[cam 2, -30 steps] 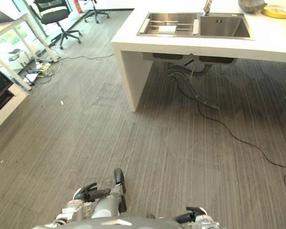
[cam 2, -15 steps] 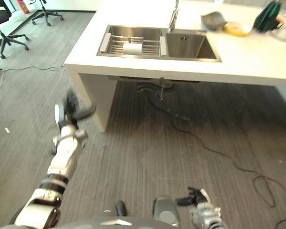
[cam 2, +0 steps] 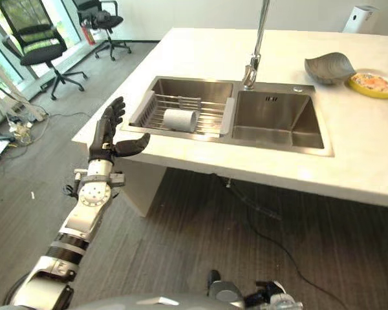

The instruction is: Place the dishes in the dishwasher.

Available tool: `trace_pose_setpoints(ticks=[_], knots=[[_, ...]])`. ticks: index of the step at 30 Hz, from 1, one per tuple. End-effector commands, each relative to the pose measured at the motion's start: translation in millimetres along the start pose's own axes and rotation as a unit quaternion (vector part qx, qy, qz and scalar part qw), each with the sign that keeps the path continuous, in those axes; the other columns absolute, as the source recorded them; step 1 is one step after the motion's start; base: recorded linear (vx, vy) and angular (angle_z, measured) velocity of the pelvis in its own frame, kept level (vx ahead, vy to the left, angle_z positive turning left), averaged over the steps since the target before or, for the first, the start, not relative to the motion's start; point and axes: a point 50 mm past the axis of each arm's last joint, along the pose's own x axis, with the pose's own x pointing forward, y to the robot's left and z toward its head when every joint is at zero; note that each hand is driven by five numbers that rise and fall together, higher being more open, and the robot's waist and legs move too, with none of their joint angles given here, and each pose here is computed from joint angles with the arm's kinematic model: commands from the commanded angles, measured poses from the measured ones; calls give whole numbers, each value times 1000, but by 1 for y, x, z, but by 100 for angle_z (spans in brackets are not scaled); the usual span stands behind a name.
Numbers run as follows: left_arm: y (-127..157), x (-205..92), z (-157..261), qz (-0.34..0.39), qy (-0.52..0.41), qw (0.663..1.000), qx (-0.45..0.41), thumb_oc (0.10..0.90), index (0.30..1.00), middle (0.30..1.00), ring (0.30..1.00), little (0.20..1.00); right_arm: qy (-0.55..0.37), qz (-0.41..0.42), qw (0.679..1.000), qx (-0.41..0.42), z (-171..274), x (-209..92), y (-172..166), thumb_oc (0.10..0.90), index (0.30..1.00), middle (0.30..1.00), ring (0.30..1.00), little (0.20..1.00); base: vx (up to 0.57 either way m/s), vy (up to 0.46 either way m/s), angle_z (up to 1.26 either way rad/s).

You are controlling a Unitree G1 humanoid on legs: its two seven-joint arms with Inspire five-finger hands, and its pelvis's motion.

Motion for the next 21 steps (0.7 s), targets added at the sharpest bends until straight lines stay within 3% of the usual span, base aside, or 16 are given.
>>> trace_pose_setpoints(ticks=[1,4,8,13,14,15,16,21], knots=[[19,35,76,17,-185,981,52,800,900,900,900,900,-22,-25,999,20,10,0,-19,800,900,900,900,900,133,23,8],[25,36,79,12,-190,980,65,800,900,900,900,900,-39,-27,999,26,20,0,-22,800,900,900,900,900,134,26,-24],[22,37,97,-52,-243,950,188,800,900,900,900,900,-38,1,999,7,14,0,-9,800,900,900,900,900,117,28,-13],[19,39,101,-66,-254,938,227,800,900,900,900,900,-36,6,999,-1,13,0,-7,800,900,900,900,900,16,7,8],[5,47,116,-95,-290,894,328,800,900,900,900,900,-36,16,999,-16,11,0,-2,800,900,900,900,900,29,22,-3],[5,47,116,-95,-290,894,328,800,900,900,900,900,-36,16,999,-16,11,0,-2,800,900,900,900,900,42,57,3],[-10,59,121,-126,-303,846,420,800,900,900,900,900,-28,17,999,-33,6,-1,-2,800,900,900,900,900,16,44,13],[-22,73,115,-141,-286,834,451,800,900,900,900,900,-35,3,999,-24,10,-1,-11,800,900,900,900,900,0,34,-9]])
